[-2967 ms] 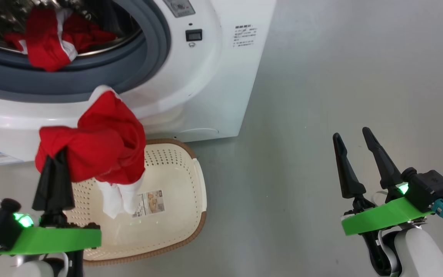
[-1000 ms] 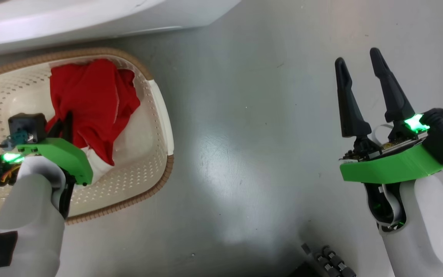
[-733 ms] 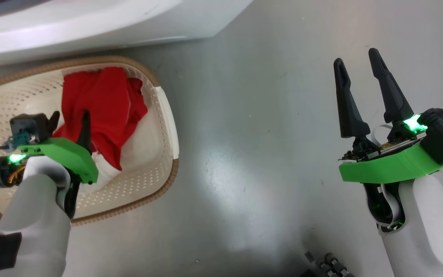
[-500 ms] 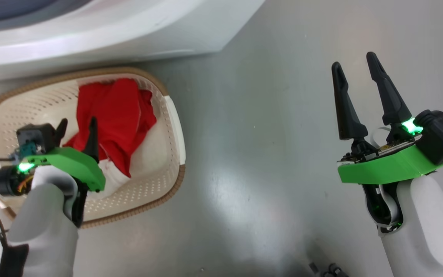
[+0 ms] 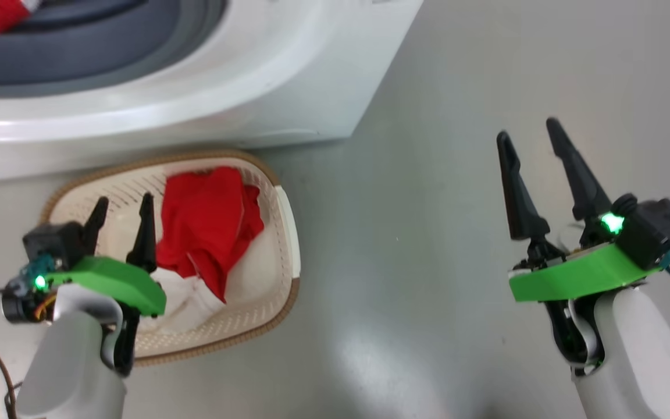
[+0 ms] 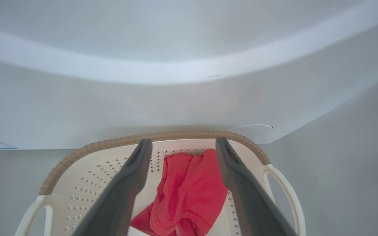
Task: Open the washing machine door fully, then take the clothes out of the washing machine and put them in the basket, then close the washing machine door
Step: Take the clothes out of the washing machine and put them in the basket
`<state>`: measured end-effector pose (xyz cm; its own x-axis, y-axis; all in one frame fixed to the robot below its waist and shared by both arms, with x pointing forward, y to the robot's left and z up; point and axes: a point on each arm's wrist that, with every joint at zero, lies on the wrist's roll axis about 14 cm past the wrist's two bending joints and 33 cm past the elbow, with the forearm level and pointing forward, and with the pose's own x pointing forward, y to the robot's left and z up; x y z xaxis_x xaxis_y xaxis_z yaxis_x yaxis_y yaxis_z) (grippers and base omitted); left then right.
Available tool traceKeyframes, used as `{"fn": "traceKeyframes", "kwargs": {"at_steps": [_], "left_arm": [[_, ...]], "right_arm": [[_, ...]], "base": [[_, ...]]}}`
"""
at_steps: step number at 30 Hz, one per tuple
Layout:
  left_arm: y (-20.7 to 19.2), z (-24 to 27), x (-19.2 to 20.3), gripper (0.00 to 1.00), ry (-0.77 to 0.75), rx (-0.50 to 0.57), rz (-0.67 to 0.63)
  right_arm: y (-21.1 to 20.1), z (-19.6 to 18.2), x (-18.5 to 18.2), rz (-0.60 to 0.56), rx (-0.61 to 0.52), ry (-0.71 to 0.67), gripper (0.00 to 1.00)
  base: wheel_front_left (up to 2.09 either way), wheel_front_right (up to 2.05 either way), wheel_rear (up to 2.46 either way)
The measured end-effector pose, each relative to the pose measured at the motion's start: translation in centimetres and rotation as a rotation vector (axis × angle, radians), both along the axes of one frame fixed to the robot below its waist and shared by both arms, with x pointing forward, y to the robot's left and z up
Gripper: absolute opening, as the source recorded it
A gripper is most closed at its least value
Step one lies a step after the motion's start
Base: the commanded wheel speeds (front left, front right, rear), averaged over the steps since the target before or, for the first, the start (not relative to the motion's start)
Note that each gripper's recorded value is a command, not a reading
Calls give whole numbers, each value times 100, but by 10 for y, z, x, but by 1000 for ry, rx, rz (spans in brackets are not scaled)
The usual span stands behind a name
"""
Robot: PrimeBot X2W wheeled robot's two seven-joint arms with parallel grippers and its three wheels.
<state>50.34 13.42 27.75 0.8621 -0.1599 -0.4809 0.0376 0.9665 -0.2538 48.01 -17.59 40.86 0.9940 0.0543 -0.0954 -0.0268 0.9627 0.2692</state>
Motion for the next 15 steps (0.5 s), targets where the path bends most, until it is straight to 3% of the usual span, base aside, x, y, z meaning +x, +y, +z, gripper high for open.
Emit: {"fn": "traceKeyframes", "kwargs": {"at_steps": [15], "left_arm": [[20, 98, -24, 100, -248, -1, 58]], "right_arm": [[4, 37, -38, 9, 7, -47, 100]], "base": [[0, 0, 0]]}}
